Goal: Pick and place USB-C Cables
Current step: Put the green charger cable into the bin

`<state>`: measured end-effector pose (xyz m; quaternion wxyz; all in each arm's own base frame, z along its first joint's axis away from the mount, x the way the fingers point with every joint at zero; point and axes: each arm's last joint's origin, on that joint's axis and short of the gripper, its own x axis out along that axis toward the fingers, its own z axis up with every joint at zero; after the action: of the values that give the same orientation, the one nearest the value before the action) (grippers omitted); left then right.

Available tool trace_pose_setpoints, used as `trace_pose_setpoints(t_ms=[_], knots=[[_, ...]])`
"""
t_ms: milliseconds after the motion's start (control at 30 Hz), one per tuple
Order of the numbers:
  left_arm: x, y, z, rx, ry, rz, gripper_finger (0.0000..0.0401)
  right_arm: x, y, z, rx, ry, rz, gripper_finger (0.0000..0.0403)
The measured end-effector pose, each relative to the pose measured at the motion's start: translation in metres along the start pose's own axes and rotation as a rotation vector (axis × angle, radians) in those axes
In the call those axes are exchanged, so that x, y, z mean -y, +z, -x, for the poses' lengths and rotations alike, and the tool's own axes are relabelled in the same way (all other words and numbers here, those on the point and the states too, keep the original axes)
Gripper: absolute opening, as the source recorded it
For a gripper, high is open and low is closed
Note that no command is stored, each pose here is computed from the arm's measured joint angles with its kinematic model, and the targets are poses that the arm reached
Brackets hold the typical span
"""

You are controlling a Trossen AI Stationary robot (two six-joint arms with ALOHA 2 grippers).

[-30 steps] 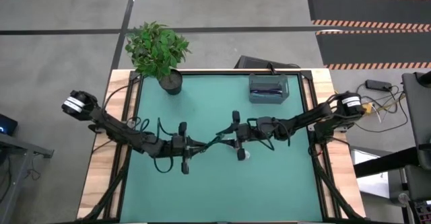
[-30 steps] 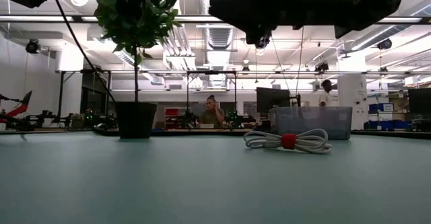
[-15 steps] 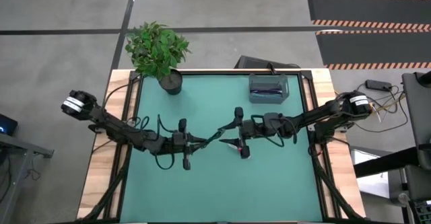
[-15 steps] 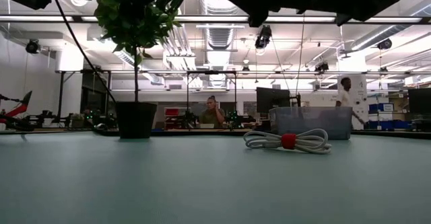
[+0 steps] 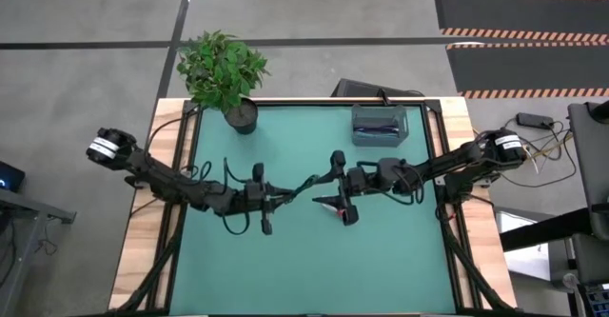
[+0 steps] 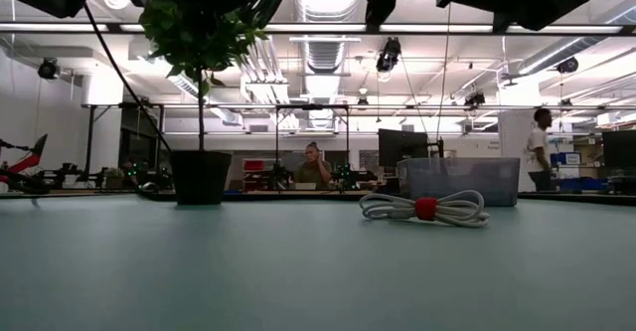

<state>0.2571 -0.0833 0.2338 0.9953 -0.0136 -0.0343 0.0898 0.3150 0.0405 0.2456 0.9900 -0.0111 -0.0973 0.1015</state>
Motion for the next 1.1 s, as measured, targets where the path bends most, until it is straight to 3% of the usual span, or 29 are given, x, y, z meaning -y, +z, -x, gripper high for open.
trace_pose_setpoints(t_ms=[367,867,1100], knots=[[-0.002,0.005,-0.001,0.042,0.009,0.015,0.0009,0.003,0.004,0.0,0.039,-0.091,0.011,0.0189],[0.002,-0.003,-0.02,0.124,-0.001,0.014,0.0009,0.003,0.009,-0.027,0.092,-0.054,0.043,0.0189],[0.001,-0.005,-0.019,0.133,-0.001,0.018,0.0009,0.003,0.01,-0.027,0.097,-0.055,0.048,0.0144]])
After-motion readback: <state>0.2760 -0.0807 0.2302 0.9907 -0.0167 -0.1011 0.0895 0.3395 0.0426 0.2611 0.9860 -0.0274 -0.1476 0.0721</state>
